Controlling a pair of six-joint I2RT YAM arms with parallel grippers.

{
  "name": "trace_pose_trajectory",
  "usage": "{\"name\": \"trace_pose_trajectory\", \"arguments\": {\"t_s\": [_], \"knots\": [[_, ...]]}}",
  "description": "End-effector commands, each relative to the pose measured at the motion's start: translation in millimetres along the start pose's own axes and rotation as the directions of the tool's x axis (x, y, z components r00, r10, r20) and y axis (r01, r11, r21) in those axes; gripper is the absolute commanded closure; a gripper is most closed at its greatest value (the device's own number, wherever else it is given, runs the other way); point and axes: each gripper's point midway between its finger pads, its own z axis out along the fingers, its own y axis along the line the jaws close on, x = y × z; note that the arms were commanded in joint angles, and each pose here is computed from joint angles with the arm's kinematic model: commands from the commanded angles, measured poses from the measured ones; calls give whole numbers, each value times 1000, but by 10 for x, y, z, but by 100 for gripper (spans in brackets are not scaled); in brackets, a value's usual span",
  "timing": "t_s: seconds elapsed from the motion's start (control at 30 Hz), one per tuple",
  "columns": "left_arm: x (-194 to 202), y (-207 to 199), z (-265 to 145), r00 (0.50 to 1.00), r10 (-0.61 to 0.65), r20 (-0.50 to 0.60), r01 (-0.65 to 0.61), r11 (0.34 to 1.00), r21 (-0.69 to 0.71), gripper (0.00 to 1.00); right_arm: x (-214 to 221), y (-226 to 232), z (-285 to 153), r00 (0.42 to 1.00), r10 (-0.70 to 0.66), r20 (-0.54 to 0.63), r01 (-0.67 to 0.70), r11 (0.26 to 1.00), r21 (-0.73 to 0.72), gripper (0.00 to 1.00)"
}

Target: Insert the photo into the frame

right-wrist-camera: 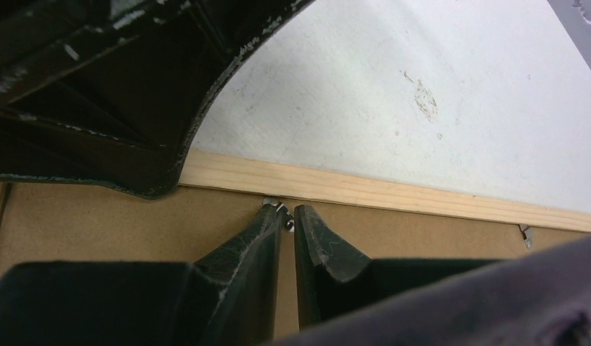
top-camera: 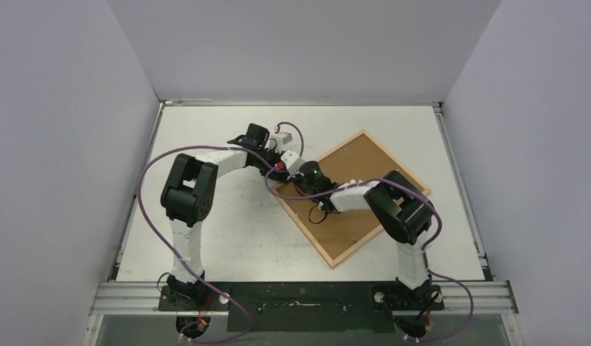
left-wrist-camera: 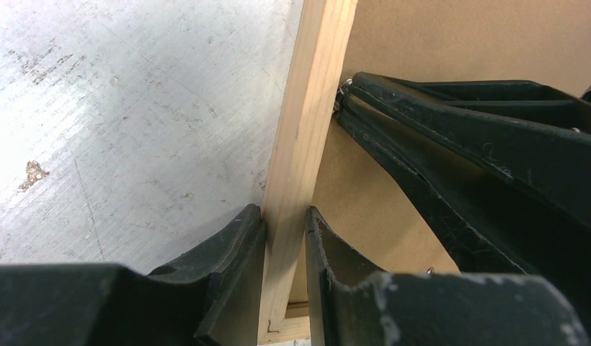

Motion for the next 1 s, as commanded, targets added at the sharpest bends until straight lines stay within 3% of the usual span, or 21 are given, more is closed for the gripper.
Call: {"name": "trace_pose_trajectory", "arguments": {"t_s": [0.0,0.7,0.97], "knots": [[1255,-53,96,906,-137,-400,143,990,-15,100,150,-469,77,998,-10,-61,23,977,212,86],[1264,-146,83,900,-123,-418,155,987,42,100,81,-699,34,993,-27,-116,77,888,453,90],[1055,-191,83,913,-175,-368,218,973,79,100,-158,-602,-95,998,34,56,-52,929,368,77]]}}
